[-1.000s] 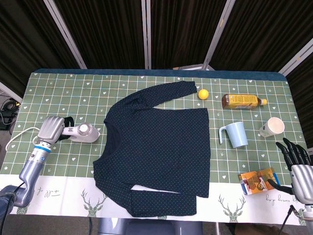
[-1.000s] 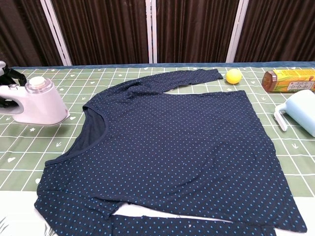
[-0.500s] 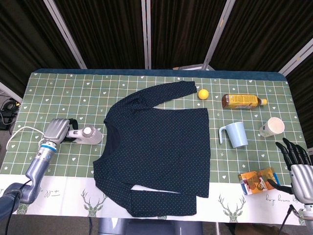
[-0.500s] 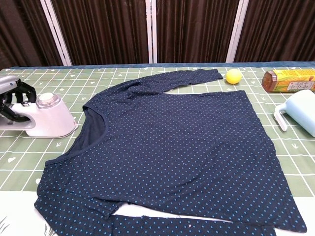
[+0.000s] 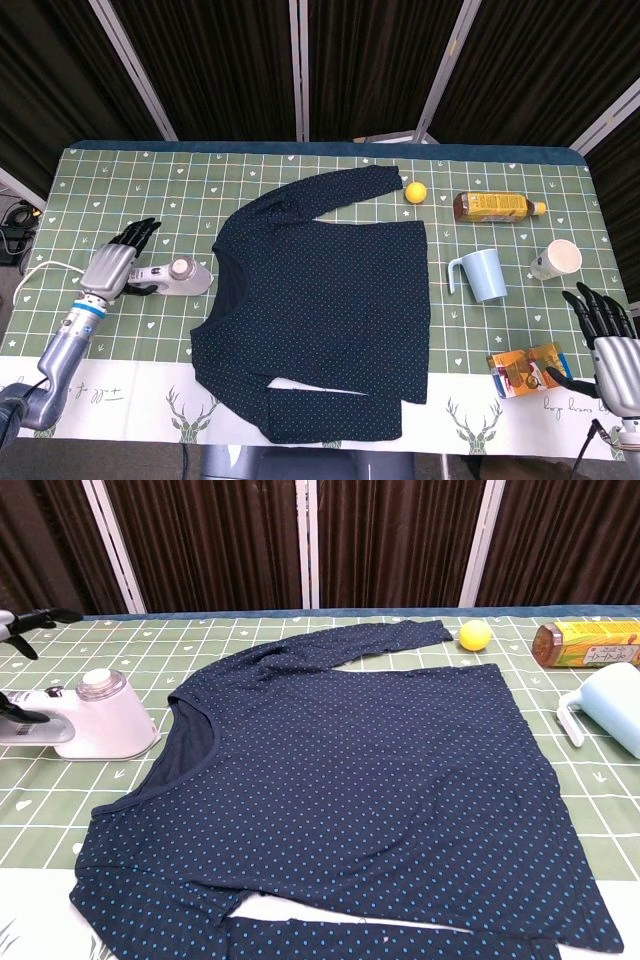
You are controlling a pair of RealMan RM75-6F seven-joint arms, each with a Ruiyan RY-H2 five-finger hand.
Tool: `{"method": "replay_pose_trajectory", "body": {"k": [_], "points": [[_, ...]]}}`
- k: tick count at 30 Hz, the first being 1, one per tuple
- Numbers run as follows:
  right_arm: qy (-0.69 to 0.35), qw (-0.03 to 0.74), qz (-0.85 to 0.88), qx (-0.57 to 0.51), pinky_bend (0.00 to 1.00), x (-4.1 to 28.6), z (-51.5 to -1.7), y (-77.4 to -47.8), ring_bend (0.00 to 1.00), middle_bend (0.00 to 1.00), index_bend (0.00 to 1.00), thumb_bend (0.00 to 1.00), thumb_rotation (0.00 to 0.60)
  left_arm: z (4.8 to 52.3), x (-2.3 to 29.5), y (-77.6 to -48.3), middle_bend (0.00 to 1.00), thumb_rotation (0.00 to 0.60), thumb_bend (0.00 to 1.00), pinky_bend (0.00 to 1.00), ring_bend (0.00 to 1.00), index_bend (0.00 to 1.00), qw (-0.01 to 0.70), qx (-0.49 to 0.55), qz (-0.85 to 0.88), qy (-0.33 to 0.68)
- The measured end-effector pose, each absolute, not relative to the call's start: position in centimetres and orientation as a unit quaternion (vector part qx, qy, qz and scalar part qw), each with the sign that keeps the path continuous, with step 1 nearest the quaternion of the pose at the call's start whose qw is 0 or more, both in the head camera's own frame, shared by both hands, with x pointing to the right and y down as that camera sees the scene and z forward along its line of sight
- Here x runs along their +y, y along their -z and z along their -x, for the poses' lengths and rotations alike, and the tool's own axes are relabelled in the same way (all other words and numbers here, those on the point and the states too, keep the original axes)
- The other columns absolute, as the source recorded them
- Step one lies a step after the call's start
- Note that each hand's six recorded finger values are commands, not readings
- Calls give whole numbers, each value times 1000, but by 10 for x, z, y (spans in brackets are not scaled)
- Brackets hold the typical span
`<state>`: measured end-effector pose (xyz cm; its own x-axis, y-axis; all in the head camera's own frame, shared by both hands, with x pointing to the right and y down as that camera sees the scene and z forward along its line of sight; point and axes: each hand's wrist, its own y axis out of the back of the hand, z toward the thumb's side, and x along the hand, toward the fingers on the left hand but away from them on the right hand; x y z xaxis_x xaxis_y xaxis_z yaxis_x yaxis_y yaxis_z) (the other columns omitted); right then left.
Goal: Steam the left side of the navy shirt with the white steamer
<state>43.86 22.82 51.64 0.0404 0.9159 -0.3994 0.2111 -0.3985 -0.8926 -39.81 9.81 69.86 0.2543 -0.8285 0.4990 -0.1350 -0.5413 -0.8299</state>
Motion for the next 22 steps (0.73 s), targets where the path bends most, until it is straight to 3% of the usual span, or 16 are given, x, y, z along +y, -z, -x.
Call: {"method": "replay_pose_trajectory", "body": {"k": [8, 15, 22], "points": [[-536, 331, 640, -440, 0, 229, -439, -516, 0, 0, 0, 0, 600, 405, 104, -639, 0, 600, 0, 9, 0, 0, 378, 390, 705, 456], [-532, 339, 635, -446, 0, 228, -441, -512, 0, 0, 0, 0, 600, 416, 132, -591, 0, 600, 0, 0, 0, 0, 393, 407, 669, 482], [-527, 342, 636, -448, 0, 228, -444, -512, 0, 0, 0, 0, 600, 444, 183, -535, 0, 600, 0, 0, 0, 0, 396, 431, 608, 537]]}}
